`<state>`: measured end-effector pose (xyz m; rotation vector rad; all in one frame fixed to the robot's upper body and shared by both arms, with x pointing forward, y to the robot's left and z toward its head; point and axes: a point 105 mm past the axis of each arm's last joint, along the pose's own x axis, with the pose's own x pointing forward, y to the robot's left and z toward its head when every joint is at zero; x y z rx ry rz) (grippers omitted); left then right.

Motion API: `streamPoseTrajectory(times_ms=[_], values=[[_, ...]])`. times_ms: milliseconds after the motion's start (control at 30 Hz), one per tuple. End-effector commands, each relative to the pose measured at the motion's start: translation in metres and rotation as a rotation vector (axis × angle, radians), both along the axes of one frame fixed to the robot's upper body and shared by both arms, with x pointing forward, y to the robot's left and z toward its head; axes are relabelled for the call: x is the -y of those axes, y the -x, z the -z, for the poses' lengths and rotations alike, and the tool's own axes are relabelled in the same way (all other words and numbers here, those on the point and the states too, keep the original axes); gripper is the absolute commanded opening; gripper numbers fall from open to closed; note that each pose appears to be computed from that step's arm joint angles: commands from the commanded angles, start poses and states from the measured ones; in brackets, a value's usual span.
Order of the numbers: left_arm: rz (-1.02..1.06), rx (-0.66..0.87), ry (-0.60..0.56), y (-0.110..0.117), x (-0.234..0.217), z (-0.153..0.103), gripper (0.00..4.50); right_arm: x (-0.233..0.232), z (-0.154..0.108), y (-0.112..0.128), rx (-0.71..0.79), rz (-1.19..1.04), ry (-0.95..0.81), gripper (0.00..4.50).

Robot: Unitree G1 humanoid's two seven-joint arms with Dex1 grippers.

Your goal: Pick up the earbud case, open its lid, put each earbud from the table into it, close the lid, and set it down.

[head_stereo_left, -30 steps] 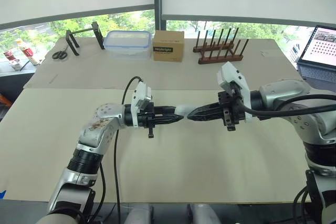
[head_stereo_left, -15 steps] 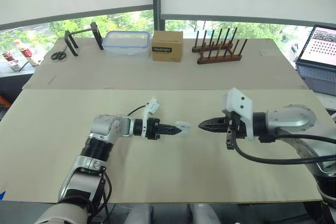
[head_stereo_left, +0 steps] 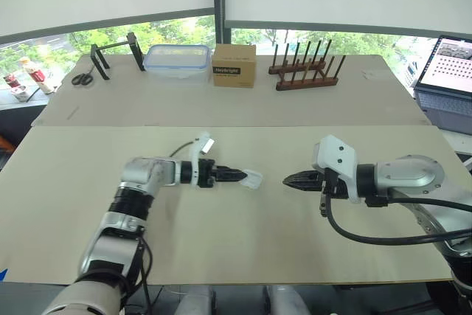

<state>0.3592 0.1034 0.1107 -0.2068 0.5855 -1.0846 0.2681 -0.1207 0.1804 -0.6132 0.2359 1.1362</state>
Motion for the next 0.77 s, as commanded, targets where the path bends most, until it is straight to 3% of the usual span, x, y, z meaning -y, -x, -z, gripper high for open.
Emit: streamPoseTrajectory(times_ms=[33, 67, 233, 333, 500, 600, 767], values=[[0.036, 0.265, -0.132, -0.001, -0.024, -0.018, 4.48, 0.003, -0.014, 0.002, 0.056, -0.033, 0.006, 0.00], [0.059, 0.363, -0.162, 0.000, -0.029, -0.027, 4.48, 0.004, -0.016, 0.003, 0.057, -0.038, 0.007, 0.00], [0.157, 0.709, -0.217, 0.022, -0.048, -0.071, 4.50, 0.013, -0.024, 0.002, 0.083, -0.067, 0.062, 1.61], [0.206, 0.770, -0.172, 0.044, -0.051, -0.090, 4.50, 0.022, -0.030, 0.004, 0.081, -0.095, 0.111, 2.68], [0.189, 0.813, -0.316, 0.073, -0.067, -0.092, 4.50, 0.050, -0.040, 0.002, 0.139, -0.104, 0.251, 4.36], [0.237, 0.799, -0.319, 0.093, -0.070, -0.092, 4.50, 0.064, -0.041, 0.005, 0.122, -0.116, 0.288, 4.36], [0.260, 0.763, -0.313, 0.101, -0.076, -0.086, 4.50, 0.066, -0.043, 0.003, 0.128, -0.130, 0.297, 4.36]])
